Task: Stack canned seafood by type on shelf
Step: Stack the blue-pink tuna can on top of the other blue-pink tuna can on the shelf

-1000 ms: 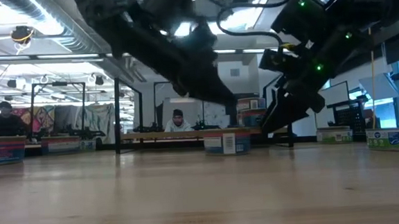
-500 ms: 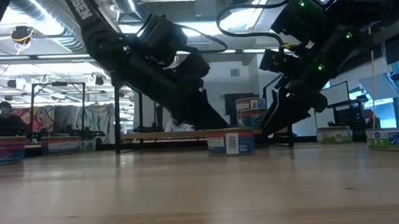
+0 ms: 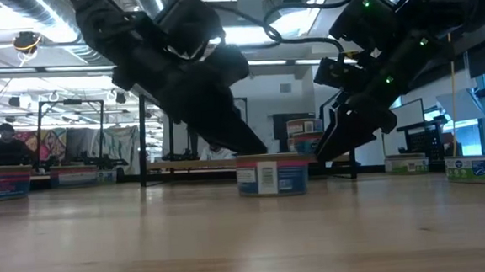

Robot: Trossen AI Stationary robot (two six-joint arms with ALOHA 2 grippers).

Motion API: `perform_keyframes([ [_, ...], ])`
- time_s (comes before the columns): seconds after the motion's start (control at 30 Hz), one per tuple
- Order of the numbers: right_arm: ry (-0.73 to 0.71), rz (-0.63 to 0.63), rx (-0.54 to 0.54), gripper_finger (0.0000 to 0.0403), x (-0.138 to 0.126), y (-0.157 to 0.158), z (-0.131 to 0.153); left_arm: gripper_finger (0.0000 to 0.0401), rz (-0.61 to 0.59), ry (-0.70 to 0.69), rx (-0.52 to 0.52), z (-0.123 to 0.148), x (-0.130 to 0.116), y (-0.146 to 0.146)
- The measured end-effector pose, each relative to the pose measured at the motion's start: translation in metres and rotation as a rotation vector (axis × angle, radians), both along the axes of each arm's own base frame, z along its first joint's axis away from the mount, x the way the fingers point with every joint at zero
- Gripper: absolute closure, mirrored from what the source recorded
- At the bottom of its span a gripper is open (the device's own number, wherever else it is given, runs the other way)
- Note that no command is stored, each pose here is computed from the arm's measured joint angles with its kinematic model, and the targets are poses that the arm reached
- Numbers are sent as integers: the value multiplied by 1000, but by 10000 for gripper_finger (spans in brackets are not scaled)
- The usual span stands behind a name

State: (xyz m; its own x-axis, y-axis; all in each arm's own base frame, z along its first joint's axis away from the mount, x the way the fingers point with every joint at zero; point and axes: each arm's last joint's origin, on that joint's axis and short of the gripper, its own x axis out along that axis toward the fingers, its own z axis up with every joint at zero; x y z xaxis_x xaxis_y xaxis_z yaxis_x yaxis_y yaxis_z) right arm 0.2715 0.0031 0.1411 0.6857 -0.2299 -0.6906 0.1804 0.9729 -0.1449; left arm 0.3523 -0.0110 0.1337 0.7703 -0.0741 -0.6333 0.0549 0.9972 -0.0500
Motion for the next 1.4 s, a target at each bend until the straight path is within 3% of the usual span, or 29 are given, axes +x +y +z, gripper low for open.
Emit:
perform_keyframes([
  [0.13,-33,8,-4,126,2,0,2,152,-18,-26,32,17,-6,1],
  [0.3,-90,69,24,83,7,2,7,152,-2,-43,37,10,-16,6],
  [0.43,-107,89,23,59,8,3,8,152,5,-166,10,9,-18,10],
  [0.57,-107,114,-6,52,8,3,9,152,-23,-236,-8,4,-15,11],
  [0.73,-106,113,-8,52,8,2,9,152,-49,-180,-4,-13,-13,10],
  [0.93,-105,144,15,52,8,4,8,152,-47,-191,-3,-9,-13,11],
  [1.23,-121,367,59,52,9,20,10,152,-47,-128,-17,-14,-15,9],
  [1.4,-209,507,-83,52,12,44,18,152,-55,-114,-14,-17,-16,8],
])
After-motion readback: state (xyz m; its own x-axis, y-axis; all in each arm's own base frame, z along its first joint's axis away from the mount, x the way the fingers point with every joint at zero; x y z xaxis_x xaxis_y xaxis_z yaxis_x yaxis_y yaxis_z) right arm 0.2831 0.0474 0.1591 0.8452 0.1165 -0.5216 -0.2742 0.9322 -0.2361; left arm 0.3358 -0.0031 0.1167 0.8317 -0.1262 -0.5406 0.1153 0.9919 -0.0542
